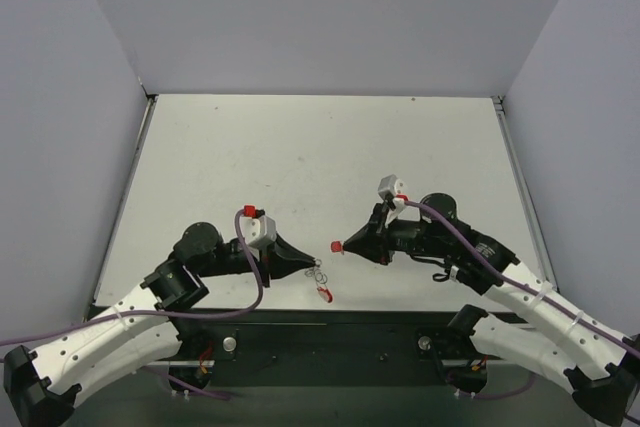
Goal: Put the keys on the keyring
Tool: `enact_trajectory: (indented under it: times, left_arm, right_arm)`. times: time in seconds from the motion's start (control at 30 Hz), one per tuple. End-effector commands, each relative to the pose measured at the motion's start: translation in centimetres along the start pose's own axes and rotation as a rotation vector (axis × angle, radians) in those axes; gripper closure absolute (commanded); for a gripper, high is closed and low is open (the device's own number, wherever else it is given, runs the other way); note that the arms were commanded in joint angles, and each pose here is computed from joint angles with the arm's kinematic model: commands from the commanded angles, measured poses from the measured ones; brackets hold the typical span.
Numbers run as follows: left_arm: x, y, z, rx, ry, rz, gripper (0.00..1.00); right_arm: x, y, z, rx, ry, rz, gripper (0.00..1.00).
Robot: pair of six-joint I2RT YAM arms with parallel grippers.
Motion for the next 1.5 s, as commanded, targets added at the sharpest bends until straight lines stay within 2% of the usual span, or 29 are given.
enact_trajectory:
  times: [0.0,0.23,0.87,1.47]
  left_arm:
    - [4.0,-2.4,-0.1,-0.119,-0.121,-0.133,1.00]
    - [4.3,-2.9,-0.9,-0.152,-0.118,-0.142,1.00]
    - [5.1,-2.3,-2.6,-0.015,-0.094,-0.186,1.00]
    - [5.2,-1.3,-1.8,0.104,-0.124,-0.206,1.00]
  right_arm:
    - [3.1,1.0,0.9,0.152,-0.086,-0.023,1.00]
    - [4.0,1.6,0.3,0.276,-0.071,-0.063,1.00]
    - [5.3,2.0,0.7,0.287,-0.087,-0.112,1.00]
    - [5.9,2.4,1.1,0.296,-0.098,-0.150,1.00]
Point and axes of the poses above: each gripper's point midway between its finger pads, its own z axis back along the fingers, its own y axis along the line the jaws close on, x = y × z, the point moved 7 cm from there along z, back along the fingers, and after that the axes turned 12 degrees about z, right-handed, at the moved point
